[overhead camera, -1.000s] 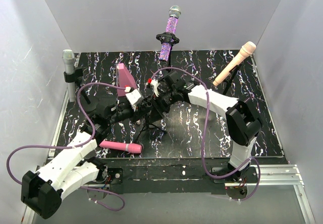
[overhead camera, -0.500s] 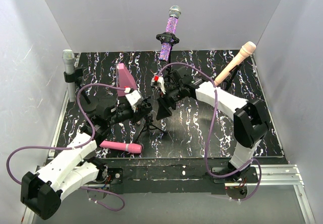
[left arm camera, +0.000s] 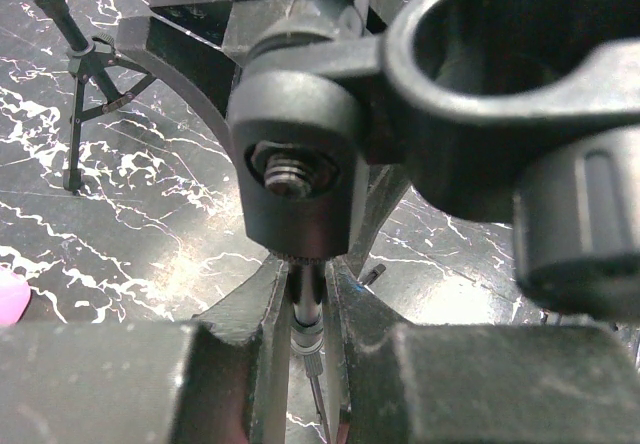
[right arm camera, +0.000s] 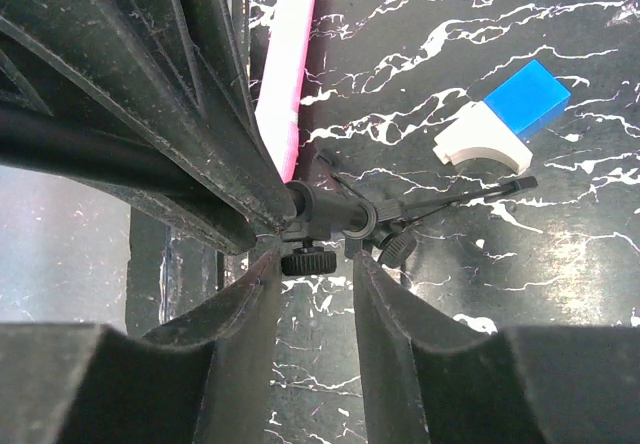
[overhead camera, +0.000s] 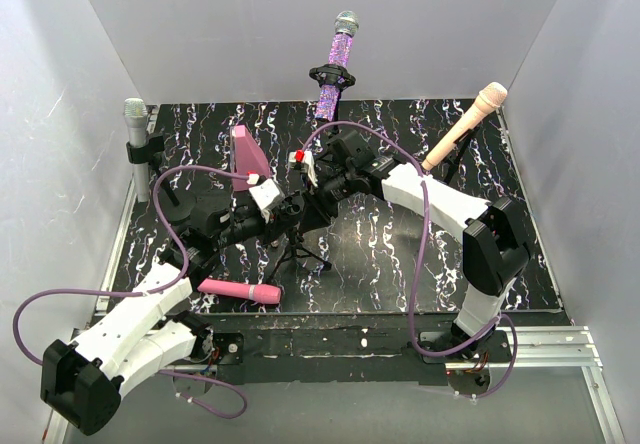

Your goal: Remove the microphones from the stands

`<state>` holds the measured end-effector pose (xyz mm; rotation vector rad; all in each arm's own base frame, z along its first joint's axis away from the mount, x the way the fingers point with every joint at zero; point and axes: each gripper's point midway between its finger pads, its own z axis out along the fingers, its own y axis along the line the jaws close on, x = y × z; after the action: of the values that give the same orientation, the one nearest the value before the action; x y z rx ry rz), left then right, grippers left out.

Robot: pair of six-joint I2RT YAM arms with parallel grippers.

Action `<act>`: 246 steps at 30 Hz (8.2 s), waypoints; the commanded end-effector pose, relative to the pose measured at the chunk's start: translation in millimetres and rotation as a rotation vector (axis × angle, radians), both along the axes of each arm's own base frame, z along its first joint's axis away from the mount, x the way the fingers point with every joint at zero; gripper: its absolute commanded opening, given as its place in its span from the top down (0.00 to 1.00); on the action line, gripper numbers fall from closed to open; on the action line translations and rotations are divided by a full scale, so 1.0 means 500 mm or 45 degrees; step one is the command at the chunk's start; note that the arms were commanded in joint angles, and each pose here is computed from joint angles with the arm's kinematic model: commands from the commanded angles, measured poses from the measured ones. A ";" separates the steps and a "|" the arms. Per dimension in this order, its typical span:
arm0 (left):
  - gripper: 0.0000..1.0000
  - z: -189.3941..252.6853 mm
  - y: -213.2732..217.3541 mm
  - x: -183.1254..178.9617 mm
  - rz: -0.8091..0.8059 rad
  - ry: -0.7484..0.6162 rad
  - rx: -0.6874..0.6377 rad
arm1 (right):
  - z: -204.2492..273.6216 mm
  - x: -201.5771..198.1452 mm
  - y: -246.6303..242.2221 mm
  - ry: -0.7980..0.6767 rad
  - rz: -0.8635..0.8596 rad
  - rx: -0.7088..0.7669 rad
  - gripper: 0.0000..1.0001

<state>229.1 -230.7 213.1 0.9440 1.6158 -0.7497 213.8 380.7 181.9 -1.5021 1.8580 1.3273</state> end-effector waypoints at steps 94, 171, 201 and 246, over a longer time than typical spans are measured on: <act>1.00 -0.023 -0.036 -0.027 -0.181 -0.017 0.092 | 0.048 -0.082 -0.158 -0.414 -0.149 0.064 0.30; 1.00 -0.022 -0.047 -0.035 -0.255 -0.079 0.122 | -0.104 0.041 -0.134 -0.010 -0.364 -0.139 0.30; 0.04 -0.027 0.010 -0.055 -0.155 0.020 0.276 | 0.095 -0.024 -0.228 -0.212 -0.360 -0.075 0.31; 0.02 0.010 0.193 -0.110 0.191 -0.037 0.471 | 0.117 -0.054 -0.037 -0.387 -0.190 -0.140 0.27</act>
<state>171.2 -141.1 217.2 1.1319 1.7984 -0.3533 184.7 357.0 252.2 -1.4604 1.7173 0.9884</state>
